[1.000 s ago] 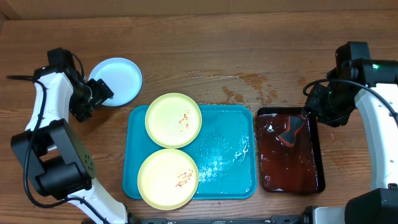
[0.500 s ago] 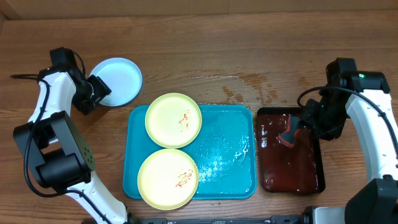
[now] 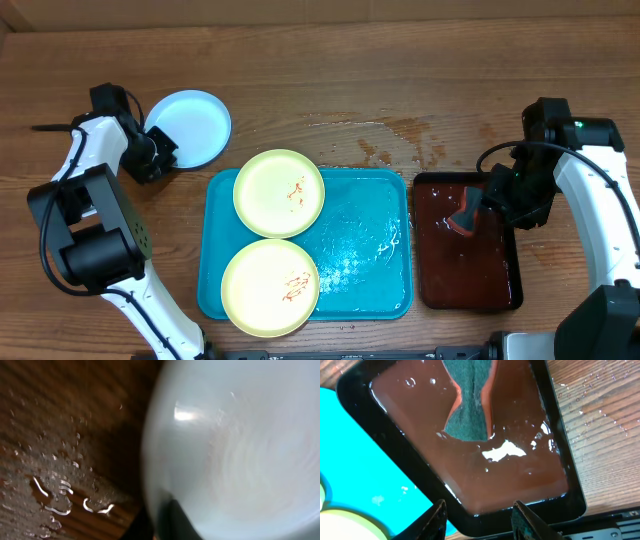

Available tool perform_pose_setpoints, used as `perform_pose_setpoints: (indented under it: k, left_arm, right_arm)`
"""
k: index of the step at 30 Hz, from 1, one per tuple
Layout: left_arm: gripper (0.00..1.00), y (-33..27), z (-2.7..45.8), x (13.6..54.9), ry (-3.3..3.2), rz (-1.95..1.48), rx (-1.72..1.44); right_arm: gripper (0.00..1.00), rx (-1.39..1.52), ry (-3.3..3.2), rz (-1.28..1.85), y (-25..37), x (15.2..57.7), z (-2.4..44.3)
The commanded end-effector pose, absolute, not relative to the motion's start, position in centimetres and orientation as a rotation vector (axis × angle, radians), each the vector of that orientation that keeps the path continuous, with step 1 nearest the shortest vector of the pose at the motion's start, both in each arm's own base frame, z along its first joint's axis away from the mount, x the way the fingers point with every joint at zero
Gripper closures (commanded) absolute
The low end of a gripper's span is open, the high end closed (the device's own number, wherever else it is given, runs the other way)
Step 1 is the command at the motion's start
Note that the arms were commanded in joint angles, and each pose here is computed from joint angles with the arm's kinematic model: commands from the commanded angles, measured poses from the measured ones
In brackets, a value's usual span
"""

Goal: Clean dirty plates on tray and stack at the side
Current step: 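Lower the white plate onto the table and release with left gripper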

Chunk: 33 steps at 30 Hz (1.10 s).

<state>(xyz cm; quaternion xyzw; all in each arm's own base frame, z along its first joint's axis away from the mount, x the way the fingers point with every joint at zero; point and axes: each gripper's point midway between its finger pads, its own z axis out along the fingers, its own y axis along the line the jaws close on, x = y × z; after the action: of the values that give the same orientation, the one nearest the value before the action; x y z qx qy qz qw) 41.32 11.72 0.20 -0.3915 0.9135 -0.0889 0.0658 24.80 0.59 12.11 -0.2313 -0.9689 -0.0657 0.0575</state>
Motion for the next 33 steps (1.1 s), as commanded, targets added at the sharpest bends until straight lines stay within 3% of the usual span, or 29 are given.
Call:
perform_pose_setpoints:
  k: [1, 13, 21, 33]
  left_arm:
    - [0.95, 12.0, -2.1, 39.8, 2.825, -0.187, -1.227]
    - [0.96, 17.4, -0.9, 35.5, 2.776, -0.023, -1.466]
    - [0.96, 22.4, -0.4, 30.4, 2.643, -0.023, -1.814]
    - [0.96, 21.9, -0.4, 30.1, 2.734, -0.003, -1.716]
  right_arm:
    - [0.56, -0.687, -2.947, -0.213, 0.8, 24.8, 12.3]
    - [0.55, -0.607, -2.975, -0.220, 0.7, 25.0, 12.3]
    - [0.55, -0.607, -2.976, -0.221, 0.7, 25.0, 12.3]
    - [0.55, -0.608, -2.978, -0.221, 0.7, 25.1, 12.3]
